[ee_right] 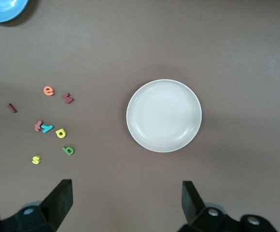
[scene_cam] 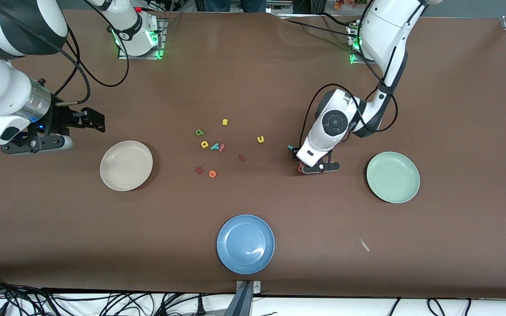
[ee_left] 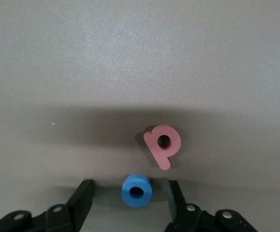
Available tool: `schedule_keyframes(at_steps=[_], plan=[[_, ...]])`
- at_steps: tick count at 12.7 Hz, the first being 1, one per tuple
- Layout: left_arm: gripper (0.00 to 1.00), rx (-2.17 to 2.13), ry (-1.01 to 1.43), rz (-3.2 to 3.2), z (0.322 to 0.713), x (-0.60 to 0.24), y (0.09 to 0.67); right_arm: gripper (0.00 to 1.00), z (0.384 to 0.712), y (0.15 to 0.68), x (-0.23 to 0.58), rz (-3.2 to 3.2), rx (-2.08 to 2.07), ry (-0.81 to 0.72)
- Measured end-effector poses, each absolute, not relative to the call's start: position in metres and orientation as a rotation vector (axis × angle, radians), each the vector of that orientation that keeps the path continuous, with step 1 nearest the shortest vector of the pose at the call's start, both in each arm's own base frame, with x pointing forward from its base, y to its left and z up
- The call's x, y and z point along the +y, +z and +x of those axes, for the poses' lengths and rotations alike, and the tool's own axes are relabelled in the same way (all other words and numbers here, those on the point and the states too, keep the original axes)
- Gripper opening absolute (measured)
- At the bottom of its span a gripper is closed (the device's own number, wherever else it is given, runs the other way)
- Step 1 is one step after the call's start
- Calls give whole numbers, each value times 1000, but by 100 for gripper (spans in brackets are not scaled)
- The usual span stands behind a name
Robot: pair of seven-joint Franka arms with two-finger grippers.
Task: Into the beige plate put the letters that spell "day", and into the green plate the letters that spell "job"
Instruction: 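Place the blue ring on the green plate while the right gripper descends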
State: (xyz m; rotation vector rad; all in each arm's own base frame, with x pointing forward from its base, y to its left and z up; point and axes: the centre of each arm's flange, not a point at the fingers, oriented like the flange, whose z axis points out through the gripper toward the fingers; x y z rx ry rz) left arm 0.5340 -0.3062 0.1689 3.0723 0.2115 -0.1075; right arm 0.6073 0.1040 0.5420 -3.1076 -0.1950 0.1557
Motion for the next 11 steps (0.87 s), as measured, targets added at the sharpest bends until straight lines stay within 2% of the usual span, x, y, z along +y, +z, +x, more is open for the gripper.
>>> schedule_keyframes(at_steps=[2, 4, 5, 6, 11], plan=[[64, 216, -107, 3073, 534, -306, 169, 100, 608, 532, 104, -3102, -233, 190], [45, 219, -103, 3071, 535, -306, 170, 100, 609, 517, 109, -3060, -315, 230], [30, 220, -99, 3069, 536, -308, 172, 100, 610, 509, 119, -3049, -310, 246], [26, 223, -93, 3066, 536, -309, 175, 100, 610, 502, 138, -3053, -289, 251], [26, 238, -79, 3064, 542, -308, 180, 100, 595, 448, 247, -3081, -275, 216]])
